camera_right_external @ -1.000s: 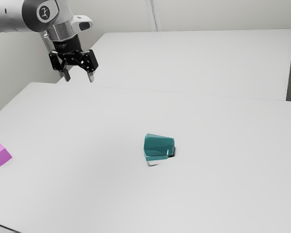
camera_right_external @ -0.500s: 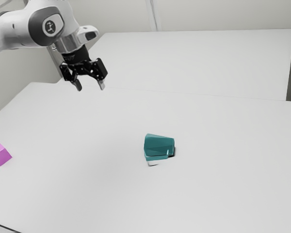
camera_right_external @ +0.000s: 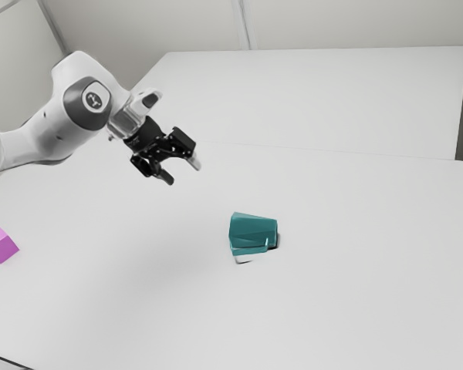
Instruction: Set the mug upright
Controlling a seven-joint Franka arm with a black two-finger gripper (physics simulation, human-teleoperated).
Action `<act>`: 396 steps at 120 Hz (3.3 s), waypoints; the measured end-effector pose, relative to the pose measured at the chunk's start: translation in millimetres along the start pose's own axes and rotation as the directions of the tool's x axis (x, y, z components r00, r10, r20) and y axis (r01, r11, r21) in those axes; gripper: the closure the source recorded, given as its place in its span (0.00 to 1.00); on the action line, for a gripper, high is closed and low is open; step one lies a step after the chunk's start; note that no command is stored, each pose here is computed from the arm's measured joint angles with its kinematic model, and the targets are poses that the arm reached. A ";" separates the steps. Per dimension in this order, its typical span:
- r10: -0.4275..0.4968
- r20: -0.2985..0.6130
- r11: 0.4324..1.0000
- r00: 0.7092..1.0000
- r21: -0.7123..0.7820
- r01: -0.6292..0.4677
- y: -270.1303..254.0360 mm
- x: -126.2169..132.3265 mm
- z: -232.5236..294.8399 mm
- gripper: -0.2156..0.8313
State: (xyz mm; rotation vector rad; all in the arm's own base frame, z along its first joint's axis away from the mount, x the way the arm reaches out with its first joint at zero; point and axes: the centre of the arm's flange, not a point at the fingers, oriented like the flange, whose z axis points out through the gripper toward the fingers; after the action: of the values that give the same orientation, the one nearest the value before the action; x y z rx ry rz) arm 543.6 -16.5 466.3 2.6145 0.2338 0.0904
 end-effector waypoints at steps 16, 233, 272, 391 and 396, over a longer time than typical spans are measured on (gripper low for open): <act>-0.028 -0.033 0.993 0.999 -0.115 0.024 -19.7 -4.1 19.8 0.23; 0.229 -0.320 0.820 0.919 -0.445 -0.360 -72.6 -49.7 176.6 0.23; 0.246 -0.308 0.812 0.919 -0.452 -0.369 -64.5 -54.8 192.5 0.23; 0.278 -0.324 0.791 0.904 -0.456 -0.407 -44.7 -50.7 199.2 0.87; 0.280 -0.324 0.791 0.904 -0.456 -0.408 -44.3 -50.9 199.3 0.89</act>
State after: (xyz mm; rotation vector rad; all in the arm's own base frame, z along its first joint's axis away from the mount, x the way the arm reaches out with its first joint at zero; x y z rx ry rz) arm 508.5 -84.4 270.3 2.0684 -0.1799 0.5301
